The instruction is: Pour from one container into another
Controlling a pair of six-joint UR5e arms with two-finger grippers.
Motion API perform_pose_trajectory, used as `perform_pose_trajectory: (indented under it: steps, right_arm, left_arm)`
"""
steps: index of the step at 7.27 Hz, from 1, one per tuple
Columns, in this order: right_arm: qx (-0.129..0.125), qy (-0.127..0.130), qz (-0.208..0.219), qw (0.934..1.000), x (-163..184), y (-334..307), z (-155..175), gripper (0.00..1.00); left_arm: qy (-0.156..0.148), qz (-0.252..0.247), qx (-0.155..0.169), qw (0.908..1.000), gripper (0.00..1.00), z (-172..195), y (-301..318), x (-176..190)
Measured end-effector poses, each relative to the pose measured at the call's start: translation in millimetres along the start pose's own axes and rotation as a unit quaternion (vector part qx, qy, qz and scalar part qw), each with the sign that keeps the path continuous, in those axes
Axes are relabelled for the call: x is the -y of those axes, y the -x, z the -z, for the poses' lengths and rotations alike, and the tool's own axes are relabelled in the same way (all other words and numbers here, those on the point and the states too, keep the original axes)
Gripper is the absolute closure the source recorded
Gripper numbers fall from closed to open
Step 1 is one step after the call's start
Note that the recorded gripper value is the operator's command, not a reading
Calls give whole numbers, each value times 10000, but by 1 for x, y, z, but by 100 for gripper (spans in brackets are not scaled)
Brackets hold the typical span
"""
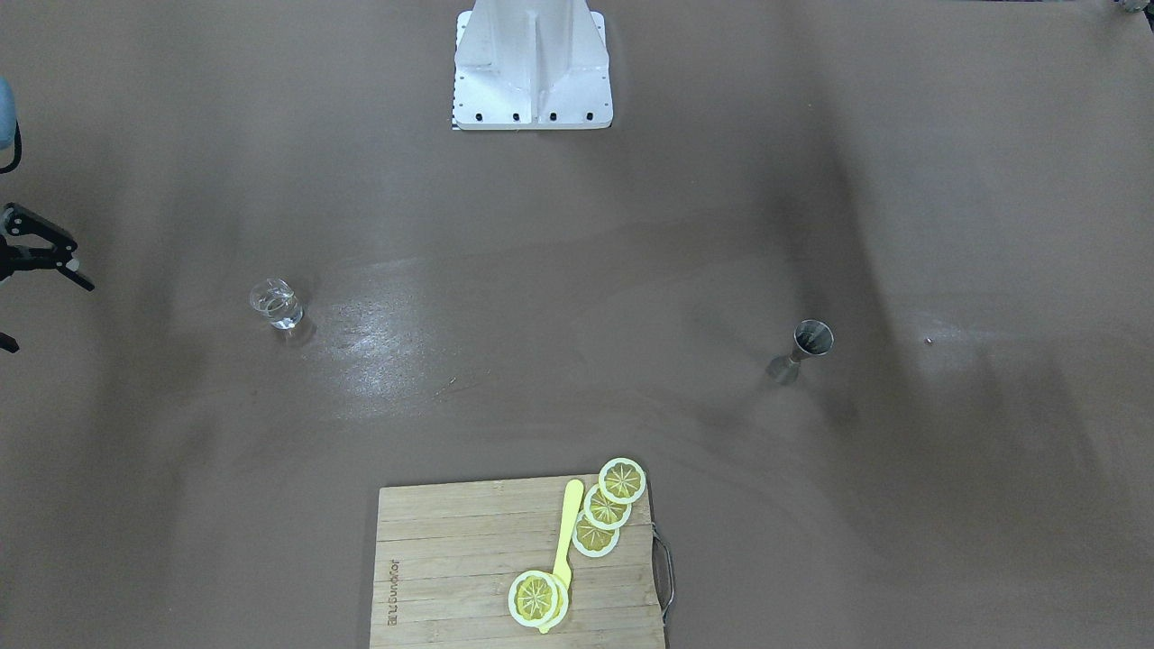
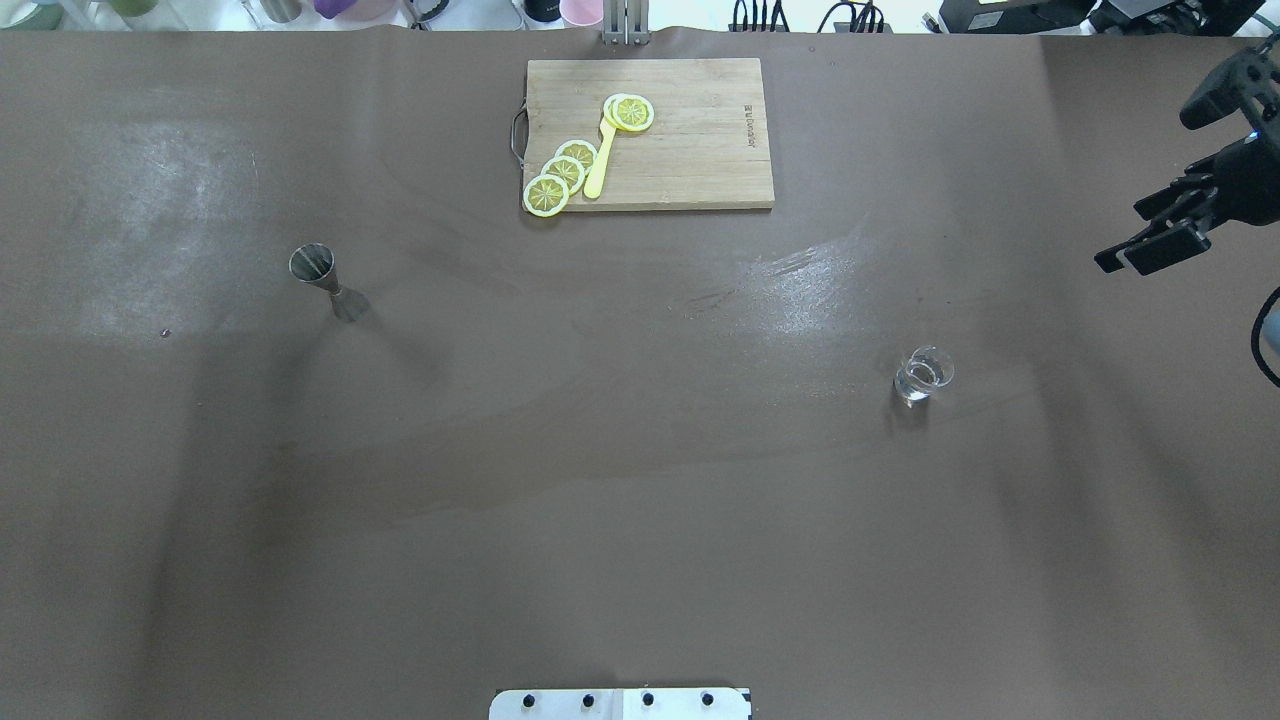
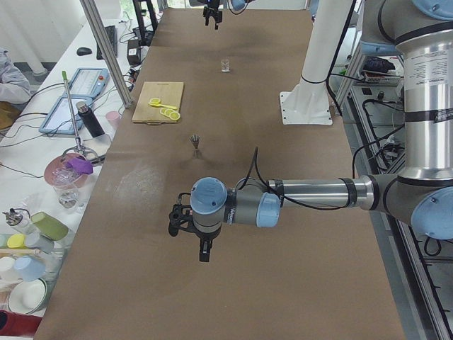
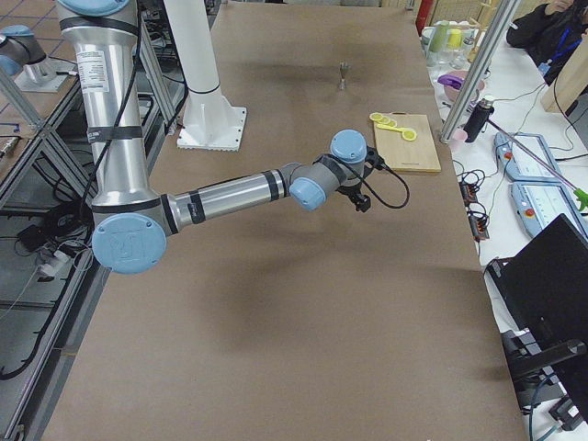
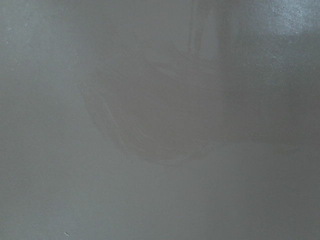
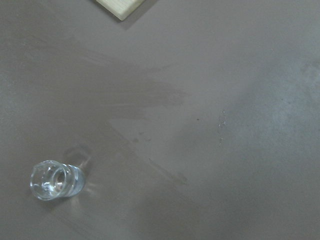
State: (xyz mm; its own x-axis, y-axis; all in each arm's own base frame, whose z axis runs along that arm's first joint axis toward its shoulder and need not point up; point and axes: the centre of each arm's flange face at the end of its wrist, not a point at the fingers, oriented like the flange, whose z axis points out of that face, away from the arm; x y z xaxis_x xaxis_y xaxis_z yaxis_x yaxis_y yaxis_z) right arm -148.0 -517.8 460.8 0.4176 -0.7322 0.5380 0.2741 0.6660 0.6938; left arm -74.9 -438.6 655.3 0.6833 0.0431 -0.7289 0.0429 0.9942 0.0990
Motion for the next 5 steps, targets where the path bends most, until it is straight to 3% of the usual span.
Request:
perform_pose_trajectory:
  steps: [2,5]
  right_arm:
    - [170,-268,558,9979,1,18,-17,0]
    - [352,-646,1348,9881,-10,40,-39,0]
  left_arm:
    - [-10,-16,-2,10000,1,0,-1,0]
    - [25,26,2,10000,1,-1,1,-4]
